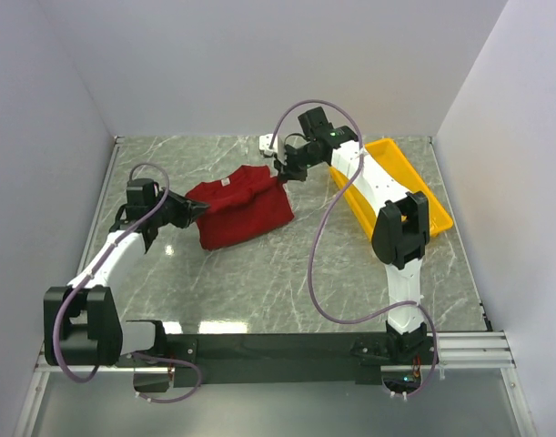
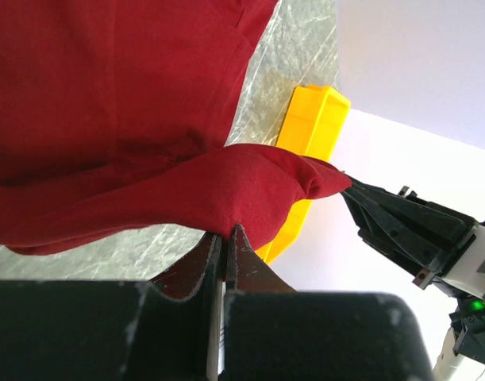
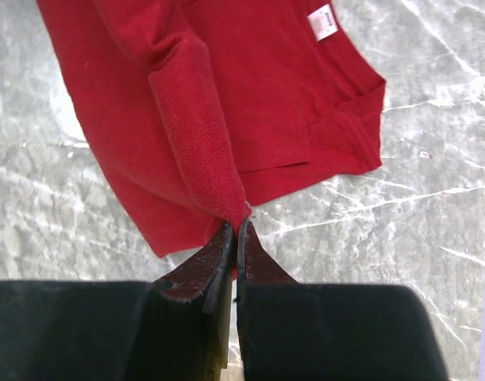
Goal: Fold and stack the t-shirts
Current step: Fold the tshirt
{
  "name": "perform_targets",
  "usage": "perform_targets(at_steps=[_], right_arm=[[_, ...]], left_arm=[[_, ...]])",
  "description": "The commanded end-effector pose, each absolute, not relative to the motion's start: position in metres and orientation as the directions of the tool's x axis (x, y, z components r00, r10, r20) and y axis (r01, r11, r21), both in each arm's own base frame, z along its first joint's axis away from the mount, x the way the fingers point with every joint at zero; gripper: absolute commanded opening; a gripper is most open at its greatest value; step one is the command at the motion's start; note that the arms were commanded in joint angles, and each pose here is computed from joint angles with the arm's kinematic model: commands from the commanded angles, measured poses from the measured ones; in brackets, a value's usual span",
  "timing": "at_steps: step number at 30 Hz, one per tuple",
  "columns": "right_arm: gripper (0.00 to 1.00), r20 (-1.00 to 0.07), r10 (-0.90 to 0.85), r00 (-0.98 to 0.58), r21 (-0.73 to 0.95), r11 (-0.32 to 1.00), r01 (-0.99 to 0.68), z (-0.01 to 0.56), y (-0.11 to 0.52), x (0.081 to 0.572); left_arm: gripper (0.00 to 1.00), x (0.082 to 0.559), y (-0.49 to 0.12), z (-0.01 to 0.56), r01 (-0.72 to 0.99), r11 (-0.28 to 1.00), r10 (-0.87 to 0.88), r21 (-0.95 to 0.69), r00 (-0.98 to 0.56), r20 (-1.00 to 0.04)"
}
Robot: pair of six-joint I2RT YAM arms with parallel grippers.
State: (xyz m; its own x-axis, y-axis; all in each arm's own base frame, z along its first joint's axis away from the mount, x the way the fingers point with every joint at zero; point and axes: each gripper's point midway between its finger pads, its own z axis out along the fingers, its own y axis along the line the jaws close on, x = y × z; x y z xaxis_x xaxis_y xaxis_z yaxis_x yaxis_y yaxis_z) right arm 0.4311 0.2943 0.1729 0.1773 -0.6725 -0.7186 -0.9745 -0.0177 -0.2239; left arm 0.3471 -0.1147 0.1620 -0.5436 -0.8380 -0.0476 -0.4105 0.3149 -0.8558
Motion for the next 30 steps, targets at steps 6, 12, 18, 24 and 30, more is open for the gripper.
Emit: perform_targets(at_steps=[6,12,18,24,30], right_arm=[[0.0,-0.762,-0.625,0.17,-0.269,0.066,-0.961,0.189,0.31,0.464],[0.0,-0.763,-0.629,0.148,-0.265,0.096,-0.96,0.178,0.313,0.475],[0.0,-0.771,-0.624,0.129,-0.275,0.143,-0.951,0.176,0.316,0.49],[0.0,-0.777,-0.619,0.114,-0.277,0.174,-0.945,0.172,0.321,0.502],[0.0,-0.782,-0.612,0.12,-0.289,0.185,-0.939,0.168,0.329,0.507]], left_arm=[[0.01,0.373,-0.103,0.183,-0.323,0.319,-0.839,-0.891,-0.533,-0.107],[0.01,0.381,-0.095,0.174,-0.345,0.315,-0.846,-0.884,-0.524,-0.097],[0.01,0.396,-0.089,0.173,-0.33,0.321,-0.842,-0.888,-0.528,-0.108],[0.01,0.404,-0.083,0.167,-0.34,0.322,-0.843,-0.884,-0.527,-0.105],[0.01,0.411,-0.079,0.161,-0.344,0.32,-0.843,-0.882,-0.528,-0.1]])
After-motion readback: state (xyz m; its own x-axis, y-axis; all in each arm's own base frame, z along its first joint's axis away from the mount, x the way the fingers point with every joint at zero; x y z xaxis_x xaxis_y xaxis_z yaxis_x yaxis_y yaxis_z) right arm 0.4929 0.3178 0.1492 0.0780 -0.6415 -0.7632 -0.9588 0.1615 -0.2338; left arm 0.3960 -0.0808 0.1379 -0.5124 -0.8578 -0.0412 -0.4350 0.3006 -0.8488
